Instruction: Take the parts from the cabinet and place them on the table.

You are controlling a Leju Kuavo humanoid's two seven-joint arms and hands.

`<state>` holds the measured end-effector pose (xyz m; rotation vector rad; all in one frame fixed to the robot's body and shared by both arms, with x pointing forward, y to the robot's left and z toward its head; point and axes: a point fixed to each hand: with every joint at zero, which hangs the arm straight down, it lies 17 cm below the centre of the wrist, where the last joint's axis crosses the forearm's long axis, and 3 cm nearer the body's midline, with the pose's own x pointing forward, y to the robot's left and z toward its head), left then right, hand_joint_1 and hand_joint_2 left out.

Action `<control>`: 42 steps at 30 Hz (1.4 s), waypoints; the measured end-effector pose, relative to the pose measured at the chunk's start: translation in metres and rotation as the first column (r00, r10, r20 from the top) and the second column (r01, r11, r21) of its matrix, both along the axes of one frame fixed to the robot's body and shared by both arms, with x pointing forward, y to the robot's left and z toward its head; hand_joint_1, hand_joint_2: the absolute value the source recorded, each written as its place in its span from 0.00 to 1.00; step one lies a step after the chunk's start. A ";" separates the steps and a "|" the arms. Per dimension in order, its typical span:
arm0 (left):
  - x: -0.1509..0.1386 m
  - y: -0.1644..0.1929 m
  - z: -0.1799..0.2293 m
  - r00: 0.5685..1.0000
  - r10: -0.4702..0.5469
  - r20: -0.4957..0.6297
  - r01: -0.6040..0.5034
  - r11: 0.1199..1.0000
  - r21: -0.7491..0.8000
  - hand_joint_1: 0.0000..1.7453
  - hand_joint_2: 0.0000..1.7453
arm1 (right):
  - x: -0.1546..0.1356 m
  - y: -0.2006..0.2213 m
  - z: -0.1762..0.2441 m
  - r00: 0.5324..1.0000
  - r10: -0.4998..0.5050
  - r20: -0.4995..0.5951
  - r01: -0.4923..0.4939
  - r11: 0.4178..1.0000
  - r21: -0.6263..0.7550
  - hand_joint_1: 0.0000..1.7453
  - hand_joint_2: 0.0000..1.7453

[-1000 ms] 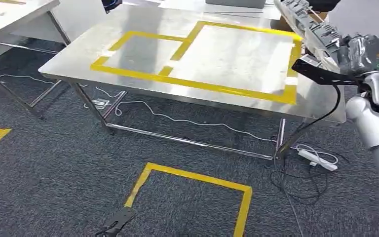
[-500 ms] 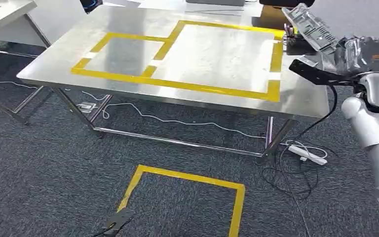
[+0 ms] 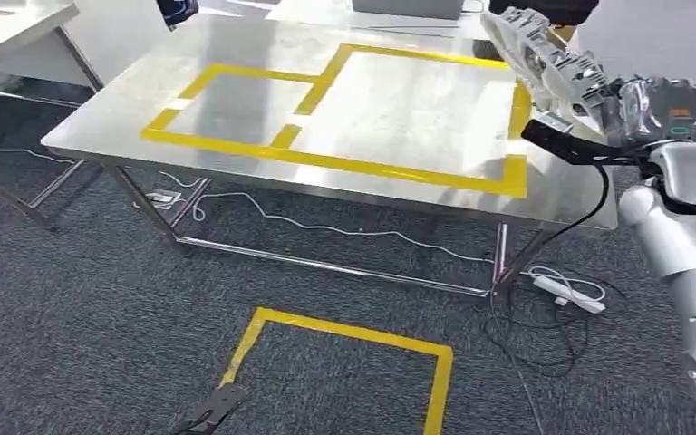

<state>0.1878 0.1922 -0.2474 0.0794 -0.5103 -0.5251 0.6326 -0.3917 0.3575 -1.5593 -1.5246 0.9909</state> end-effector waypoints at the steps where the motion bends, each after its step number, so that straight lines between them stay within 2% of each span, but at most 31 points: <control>1: -0.001 0.000 0.000 1.000 0.000 -0.002 0.000 1.000 0.000 0.00 1.00 | 0.000 0.000 0.000 1.000 0.000 0.000 0.000 1.000 0.000 1.00 1.00; 24: -0.007 -0.002 -0.002 1.000 0.000 -0.012 0.000 1.000 -0.002 0.00 1.00 | -0.004 0.002 -0.031 0.999 0.002 -0.048 -0.001 1.000 0.003 1.00 1.00; 31: -0.005 -0.001 -0.001 1.000 0.000 -0.009 0.000 1.000 -0.002 0.00 1.00 | -0.001 0.002 -0.011 1.000 0.002 -0.017 -0.002 1.000 0.004 1.00 1.00; 42: -0.003 0.000 -0.001 1.000 -0.001 -0.005 0.001 1.000 0.000 0.00 1.00 | -0.001 0.002 -0.010 1.000 0.000 -0.015 0.001 1.000 0.005 1.00 1.00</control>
